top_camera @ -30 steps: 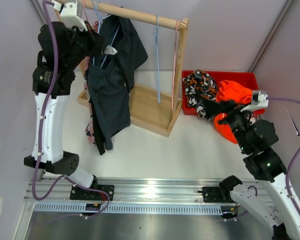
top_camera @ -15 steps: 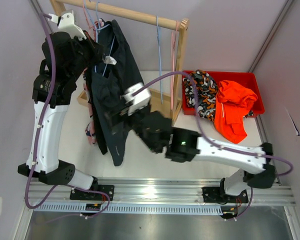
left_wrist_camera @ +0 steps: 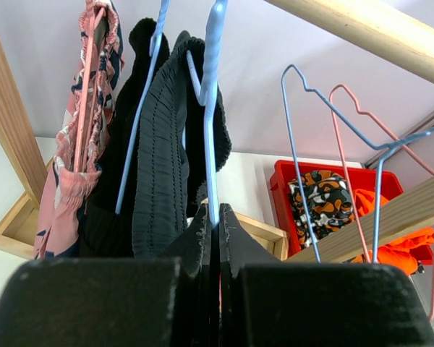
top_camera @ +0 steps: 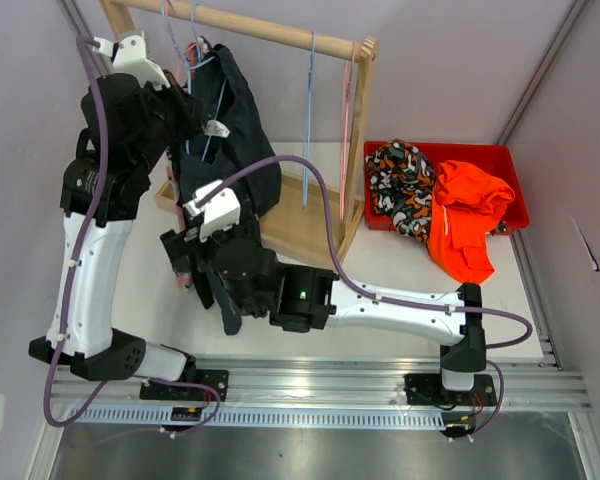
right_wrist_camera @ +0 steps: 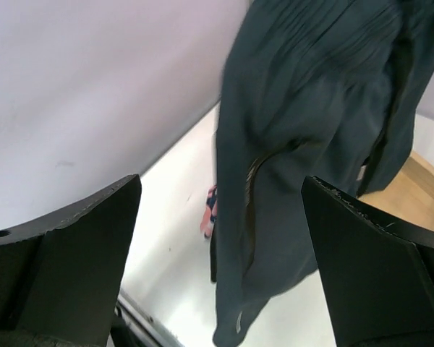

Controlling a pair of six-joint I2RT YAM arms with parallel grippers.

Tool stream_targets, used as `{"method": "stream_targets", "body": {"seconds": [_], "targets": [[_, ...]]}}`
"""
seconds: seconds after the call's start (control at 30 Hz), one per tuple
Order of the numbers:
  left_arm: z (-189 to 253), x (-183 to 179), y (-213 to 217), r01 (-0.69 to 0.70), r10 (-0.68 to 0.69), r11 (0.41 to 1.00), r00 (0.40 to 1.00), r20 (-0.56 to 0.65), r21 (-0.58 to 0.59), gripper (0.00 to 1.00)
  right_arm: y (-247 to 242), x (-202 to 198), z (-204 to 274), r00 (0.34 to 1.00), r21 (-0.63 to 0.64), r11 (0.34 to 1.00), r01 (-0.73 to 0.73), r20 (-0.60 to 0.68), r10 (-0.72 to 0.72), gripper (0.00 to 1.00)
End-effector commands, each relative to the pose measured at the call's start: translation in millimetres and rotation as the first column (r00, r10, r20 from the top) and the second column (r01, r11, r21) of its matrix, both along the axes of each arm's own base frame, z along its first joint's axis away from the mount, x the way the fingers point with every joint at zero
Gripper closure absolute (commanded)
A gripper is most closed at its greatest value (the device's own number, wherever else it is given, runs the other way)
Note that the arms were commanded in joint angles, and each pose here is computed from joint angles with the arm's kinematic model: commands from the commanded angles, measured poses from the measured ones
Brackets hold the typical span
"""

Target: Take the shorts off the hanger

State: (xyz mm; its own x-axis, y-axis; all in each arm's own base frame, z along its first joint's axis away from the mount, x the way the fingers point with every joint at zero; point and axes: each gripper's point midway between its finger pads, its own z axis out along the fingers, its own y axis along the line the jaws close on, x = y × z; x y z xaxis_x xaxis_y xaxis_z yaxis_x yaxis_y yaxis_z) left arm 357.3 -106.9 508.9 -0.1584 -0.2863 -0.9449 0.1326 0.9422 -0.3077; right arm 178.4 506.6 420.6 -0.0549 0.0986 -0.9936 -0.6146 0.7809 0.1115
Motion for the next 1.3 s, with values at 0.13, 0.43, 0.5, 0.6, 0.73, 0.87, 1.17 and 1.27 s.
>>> {"method": "stream_targets", "body": {"seconds": [0.13,0.43,0.5,0.6,0.73,0.87,1.17,1.27], "targets": [[55.0,-39.4,6.4,0.040,-0.032,0.998,0.984,0.174,-0.045,1.00,1.4,40.0,7.0,0.996,0.085,0.992,0.092,-0.024,-0.090,0.59],[58.8,-38.1,5.1,0.047,-0.038,0.998,0.980,0.194,-0.042,1.00,15.1,5.6,-39.4,0.995,0.043,0.998,0.040,-0.090,-0.036,1.00],[59.4,-34.4,7.1,0.032,-0.025,0.999,0.979,0.200,-0.034,1.00,6.8,-18.2,-46.5,0.995,0.042,0.999,0.030,-0.099,-0.026,1.00],[63.8,-29.7,12.5,0.006,-0.002,1.000,0.977,0.213,-0.018,1.00,-7.0,-56.1,-56.1,0.993,0.050,0.999,0.013,-0.119,-0.007,1.00],[65.0,-19.4,18.8,-0.021,0.022,1.000,0.977,0.214,-0.004,1.00,-20.5,-101.1,-70.1,0.989,0.054,0.998,-0.016,-0.147,0.024,1.00],[72.3,-12.3,22.3,-0.032,0.030,0.999,0.973,0.229,0.005,1.00,-27.0,-125.2,-87.9,0.982,0.042,0.999,-0.023,-0.189,0.031,1.00],[16.4,-50.2,-7.0,0.182,-0.182,0.983,0.981,0.062,0.010,1.00,-21.1,-40.0,-43.6,0.993,0.096,0.994,0.059,-0.110,-0.048,1.00],[-27.1,-70.4,-16.1,0.254,-0.253,0.967,0.966,-0.052,0.020,1.00,-32.7,28.6,-13.0,0.990,0.112,0.986,0.125,-0.074,-0.117,1.00]]}}
